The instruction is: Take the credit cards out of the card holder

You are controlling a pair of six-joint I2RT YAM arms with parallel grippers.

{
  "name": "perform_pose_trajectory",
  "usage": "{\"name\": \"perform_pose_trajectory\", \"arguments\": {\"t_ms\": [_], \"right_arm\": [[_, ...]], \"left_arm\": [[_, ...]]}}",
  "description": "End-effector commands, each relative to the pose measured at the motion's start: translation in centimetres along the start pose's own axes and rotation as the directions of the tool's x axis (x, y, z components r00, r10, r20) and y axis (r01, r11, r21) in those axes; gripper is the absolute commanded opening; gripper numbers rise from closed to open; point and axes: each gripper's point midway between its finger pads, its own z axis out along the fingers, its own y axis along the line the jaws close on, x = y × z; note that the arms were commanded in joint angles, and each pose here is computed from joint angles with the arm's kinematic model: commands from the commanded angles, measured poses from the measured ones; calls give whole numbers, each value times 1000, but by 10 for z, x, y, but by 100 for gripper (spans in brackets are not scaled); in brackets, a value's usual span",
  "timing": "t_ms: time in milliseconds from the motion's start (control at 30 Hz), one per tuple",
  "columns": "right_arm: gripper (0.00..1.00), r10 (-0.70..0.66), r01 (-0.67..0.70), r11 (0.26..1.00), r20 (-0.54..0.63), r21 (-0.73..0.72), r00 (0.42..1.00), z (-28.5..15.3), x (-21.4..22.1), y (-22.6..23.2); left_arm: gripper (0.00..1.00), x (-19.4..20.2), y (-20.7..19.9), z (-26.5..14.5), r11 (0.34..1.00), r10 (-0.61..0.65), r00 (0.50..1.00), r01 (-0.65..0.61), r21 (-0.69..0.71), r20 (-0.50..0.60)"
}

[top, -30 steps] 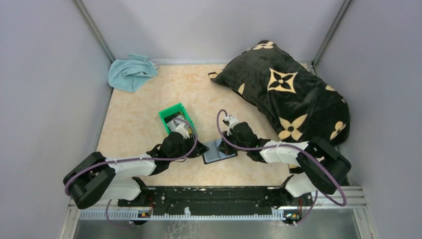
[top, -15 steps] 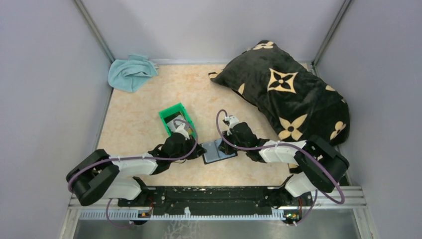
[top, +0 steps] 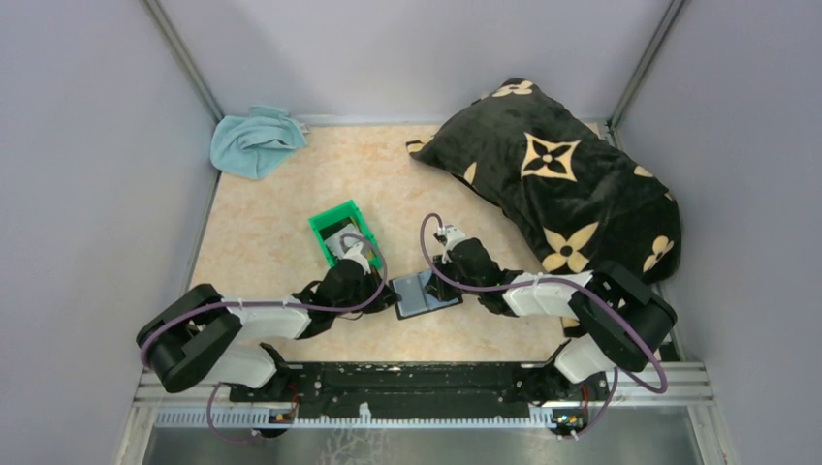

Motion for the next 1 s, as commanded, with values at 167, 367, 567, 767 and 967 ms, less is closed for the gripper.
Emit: {"name": "perform_pose_trajectory", "arguments": {"t_ms": [167,367,567,767,967], "right_arm": [[0,-8,9,1000,45,-25,999,4,-10,7],[0,-3,4,1000,40,-25,999,6,-7,6],[0,3,-2,1000,25,-27,1000,9,-2,5],[0,8,-8,1000,14,-18,1000,9,3,2],[0,17,-17,1000,2,-16,1000,8,10,0]], "left_arm": [[0,-4,-4,3,1000,1,1000,-1,3,8],[0,-3,-4,2,1000,4,1000,-4,2,2],[0,-2,-7,2,1000,15,1000,-15,20,-3],[0,5,-14,10,998,-8,999,10,68,-35],[0,4,-25,12,992,-28,999,32,123,-37]]}}
